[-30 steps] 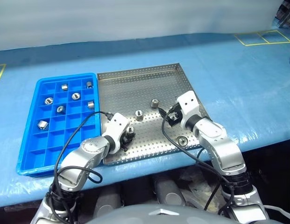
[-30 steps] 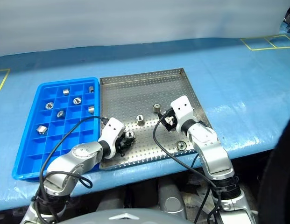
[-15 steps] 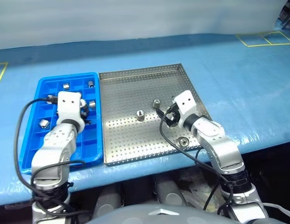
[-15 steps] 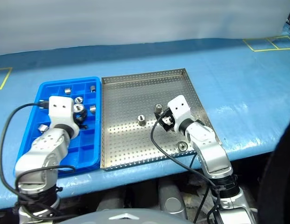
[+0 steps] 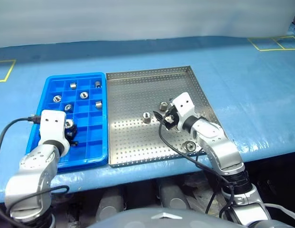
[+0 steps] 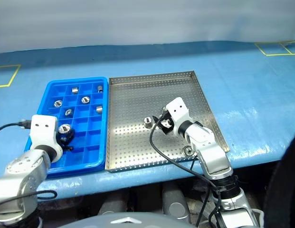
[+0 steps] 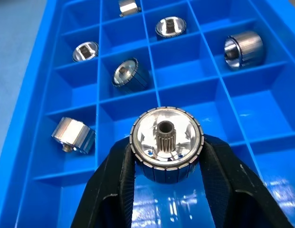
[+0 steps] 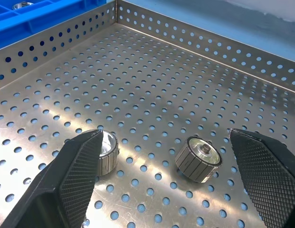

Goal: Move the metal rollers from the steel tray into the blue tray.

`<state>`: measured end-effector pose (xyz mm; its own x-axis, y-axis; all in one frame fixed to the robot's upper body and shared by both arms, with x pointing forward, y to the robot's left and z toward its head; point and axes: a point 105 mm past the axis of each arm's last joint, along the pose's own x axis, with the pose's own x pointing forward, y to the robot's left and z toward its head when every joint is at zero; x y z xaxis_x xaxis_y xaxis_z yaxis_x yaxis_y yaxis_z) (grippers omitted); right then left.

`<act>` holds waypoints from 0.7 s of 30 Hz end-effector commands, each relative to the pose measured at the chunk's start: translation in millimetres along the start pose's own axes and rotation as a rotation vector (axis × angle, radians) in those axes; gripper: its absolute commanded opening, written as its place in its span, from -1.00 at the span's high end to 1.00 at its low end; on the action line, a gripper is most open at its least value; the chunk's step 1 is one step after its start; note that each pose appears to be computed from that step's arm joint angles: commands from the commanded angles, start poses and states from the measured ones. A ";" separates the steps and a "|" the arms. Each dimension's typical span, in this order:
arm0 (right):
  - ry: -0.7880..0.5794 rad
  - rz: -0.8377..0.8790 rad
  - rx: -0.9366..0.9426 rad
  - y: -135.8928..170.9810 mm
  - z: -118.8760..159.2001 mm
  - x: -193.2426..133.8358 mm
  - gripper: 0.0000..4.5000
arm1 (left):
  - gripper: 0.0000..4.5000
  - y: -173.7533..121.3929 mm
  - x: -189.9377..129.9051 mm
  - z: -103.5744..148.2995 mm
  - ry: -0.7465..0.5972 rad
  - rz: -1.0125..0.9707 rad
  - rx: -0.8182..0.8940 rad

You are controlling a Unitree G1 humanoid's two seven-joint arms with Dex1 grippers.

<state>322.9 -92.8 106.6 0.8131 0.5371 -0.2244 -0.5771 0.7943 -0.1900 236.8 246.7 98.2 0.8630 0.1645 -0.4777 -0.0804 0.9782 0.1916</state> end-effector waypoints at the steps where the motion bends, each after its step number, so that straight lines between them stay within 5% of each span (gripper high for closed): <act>1: -0.051 -0.009 -0.027 -3.1 13.0 -0.6 -1.00 | 0.25 6.4 -6.5 3.6 -0.027 0.036 0.004; 13: -0.056 0.002 -0.036 -2.4 15.4 1.1 -1.00 | 0.25 12.4 -5.7 -10.1 0.011 0.060 -0.008; 19: -0.058 -0.001 -0.040 -3.1 16.4 1.2 -1.00 | -0.62 13.4 -2.5 -6.6 -0.005 0.077 -0.034; 21: -0.057 -0.002 -0.039 -3.4 16.1 1.2 -1.00 | -0.62 15.0 -1.8 2.2 -0.048 0.081 -0.054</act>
<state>324.9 -92.4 107.6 0.8112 0.5408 -0.2225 -0.5812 0.7876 -0.2047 231.2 254.5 90.4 0.8501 0.2090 -0.4834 -0.1423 0.9749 0.1714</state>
